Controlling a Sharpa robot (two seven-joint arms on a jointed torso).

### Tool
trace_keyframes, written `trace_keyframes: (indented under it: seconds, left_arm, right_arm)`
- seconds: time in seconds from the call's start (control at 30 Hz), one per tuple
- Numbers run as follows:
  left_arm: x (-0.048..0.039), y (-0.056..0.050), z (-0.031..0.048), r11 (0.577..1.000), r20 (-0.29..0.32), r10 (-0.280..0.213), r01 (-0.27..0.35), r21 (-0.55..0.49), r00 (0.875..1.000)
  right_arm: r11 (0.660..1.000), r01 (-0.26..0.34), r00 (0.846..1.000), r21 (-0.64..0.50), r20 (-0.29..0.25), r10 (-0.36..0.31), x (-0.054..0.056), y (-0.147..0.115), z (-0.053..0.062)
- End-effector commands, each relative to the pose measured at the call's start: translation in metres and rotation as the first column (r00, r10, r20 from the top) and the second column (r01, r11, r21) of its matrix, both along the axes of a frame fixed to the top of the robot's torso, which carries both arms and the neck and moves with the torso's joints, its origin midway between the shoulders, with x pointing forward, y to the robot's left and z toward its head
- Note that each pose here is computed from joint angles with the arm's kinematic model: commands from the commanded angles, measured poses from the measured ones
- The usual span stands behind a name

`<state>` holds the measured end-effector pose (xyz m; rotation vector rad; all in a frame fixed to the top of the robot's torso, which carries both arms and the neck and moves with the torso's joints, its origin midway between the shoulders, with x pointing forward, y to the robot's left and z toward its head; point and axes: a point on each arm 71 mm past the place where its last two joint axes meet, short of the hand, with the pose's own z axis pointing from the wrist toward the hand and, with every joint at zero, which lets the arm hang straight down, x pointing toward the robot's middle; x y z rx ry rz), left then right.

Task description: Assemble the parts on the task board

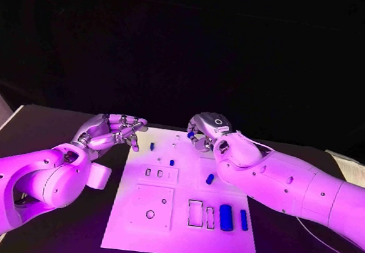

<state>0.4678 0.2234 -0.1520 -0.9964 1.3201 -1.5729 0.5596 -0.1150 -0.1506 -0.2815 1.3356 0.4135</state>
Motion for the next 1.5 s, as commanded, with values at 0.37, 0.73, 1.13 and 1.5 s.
trace_keyframes:
  seconds: [0.37, 0.73, 1.13, 1.5]
  left_arm:
    - [-0.0011, -0.004, 0.0038, 1.000, 0.013, -0.024, 0.024, -0.009, 1.000]
    - [0.0008, -0.006, 0.0064, 1.000, 0.021, -0.025, 0.026, -0.012, 0.999]
    - [0.0019, -0.006, 0.0061, 1.000, 0.022, -0.026, 0.026, -0.013, 0.999]
    - [0.0014, -0.005, 0.0066, 1.000, 0.022, -0.024, 0.025, -0.011, 0.999]
  right_arm:
    - [1.000, -0.009, 1.000, 0.017, -0.003, 0.009, 0.004, 0.010, 0.000]
    - [1.000, -0.016, 1.000, 0.018, -0.003, 0.016, 0.005, 0.016, -0.002]
    - [1.000, -0.013, 1.000, 0.012, -0.004, 0.013, 0.007, 0.017, -0.003]
    - [1.000, -0.003, 1.000, -0.001, -0.004, 0.003, 0.009, 0.015, -0.004]
